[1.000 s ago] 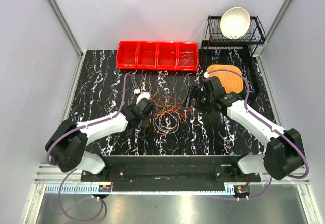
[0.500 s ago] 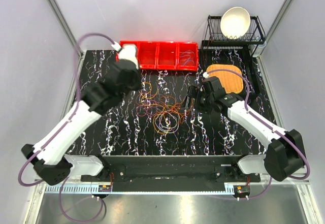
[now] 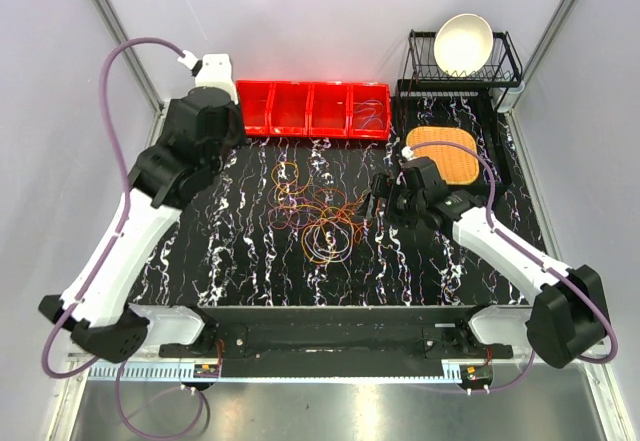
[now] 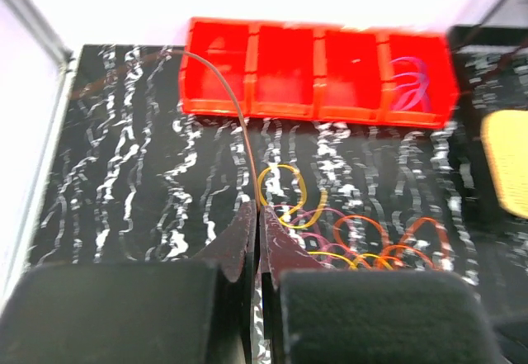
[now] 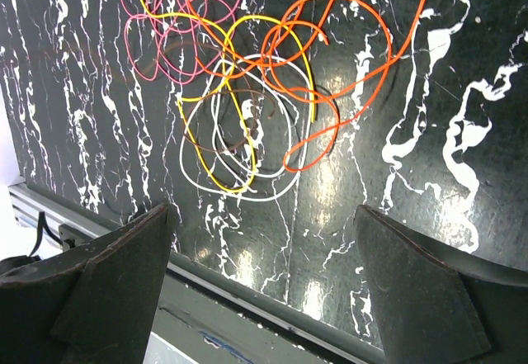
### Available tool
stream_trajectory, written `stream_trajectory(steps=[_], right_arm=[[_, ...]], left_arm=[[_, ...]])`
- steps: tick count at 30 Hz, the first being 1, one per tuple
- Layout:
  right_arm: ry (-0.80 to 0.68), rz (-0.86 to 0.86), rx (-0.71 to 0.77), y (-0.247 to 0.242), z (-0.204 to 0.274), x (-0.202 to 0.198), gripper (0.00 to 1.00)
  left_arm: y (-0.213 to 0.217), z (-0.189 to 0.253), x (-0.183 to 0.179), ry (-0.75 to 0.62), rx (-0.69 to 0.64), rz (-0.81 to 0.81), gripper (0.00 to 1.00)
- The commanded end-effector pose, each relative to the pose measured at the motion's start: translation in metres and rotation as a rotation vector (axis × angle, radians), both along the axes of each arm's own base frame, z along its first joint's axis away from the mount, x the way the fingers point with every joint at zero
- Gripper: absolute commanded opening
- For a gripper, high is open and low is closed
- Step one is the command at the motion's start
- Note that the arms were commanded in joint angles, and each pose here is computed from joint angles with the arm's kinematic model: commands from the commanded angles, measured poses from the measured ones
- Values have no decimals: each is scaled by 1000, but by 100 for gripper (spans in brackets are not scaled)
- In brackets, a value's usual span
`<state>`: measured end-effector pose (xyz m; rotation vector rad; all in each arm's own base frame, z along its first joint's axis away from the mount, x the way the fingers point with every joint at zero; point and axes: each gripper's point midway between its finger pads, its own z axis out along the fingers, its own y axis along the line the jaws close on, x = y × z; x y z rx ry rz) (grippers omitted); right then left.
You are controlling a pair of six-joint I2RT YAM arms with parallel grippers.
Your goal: Untangle the cables
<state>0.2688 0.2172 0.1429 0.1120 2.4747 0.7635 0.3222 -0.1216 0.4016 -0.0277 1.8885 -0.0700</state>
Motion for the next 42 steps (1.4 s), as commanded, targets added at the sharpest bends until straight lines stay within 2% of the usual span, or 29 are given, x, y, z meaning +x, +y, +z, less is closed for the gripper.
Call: stream_trajectory(steps=[1, 7, 8, 13, 15, 17, 18, 20, 22, 25, 26, 27, 28, 29, 30, 38, 42], right_arm=[[-59, 19, 58, 6, 14, -4, 95], [-52, 42, 78, 8, 8, -12, 95], [-50, 45, 82, 8, 7, -13, 95], [-68, 82, 99, 13, 7, -14, 96], [-81, 97, 103, 14, 10, -13, 96], [-82, 115, 104, 16, 9, -14, 96], [-87, 123, 104, 17, 11, -14, 96], [-88, 135, 105, 18, 10, -14, 96], [-93, 156, 108, 20, 9, -15, 96], [-133, 224, 150, 29, 18, -17, 97], [-152, 247, 163, 32, 22, -17, 97], [-184, 276, 195, 39, 30, -15, 97], [-199, 291, 207, 42, 33, -13, 97], [-211, 307, 210, 45, 35, -11, 97], [-225, 316, 215, 50, 41, -3, 97], [-314, 320, 196, 86, 59, 55, 90], [-306, 395, 157, 125, 38, 73, 89]], left_arm=[[6, 13, 36, -57, 5, 17, 0], [24, 70, 75, -151, -22, 77, 0], [27, 97, 75, -212, -33, 80, 0], [38, 148, 112, -377, -63, 126, 0], [44, 184, 116, -501, -110, 131, 0], [45, 187, 128, -551, -115, 141, 0], [49, 205, 128, -633, -146, 156, 0], [57, 214, 133, -678, -170, 183, 0], [58, 209, 148, -661, -188, 179, 0], [47, 219, 139, -665, -262, 102, 0], [41, 206, 144, -634, -264, 81, 0], [43, 222, 126, -684, -286, 58, 0], [39, 202, 133, -646, -291, 57, 0], [41, 204, 128, -656, -297, 58, 0], [44, 213, 116, -685, -306, 57, 0], [36, 192, 113, -615, -272, 7, 0], [32, 185, 110, -601, -254, -19, 0]])
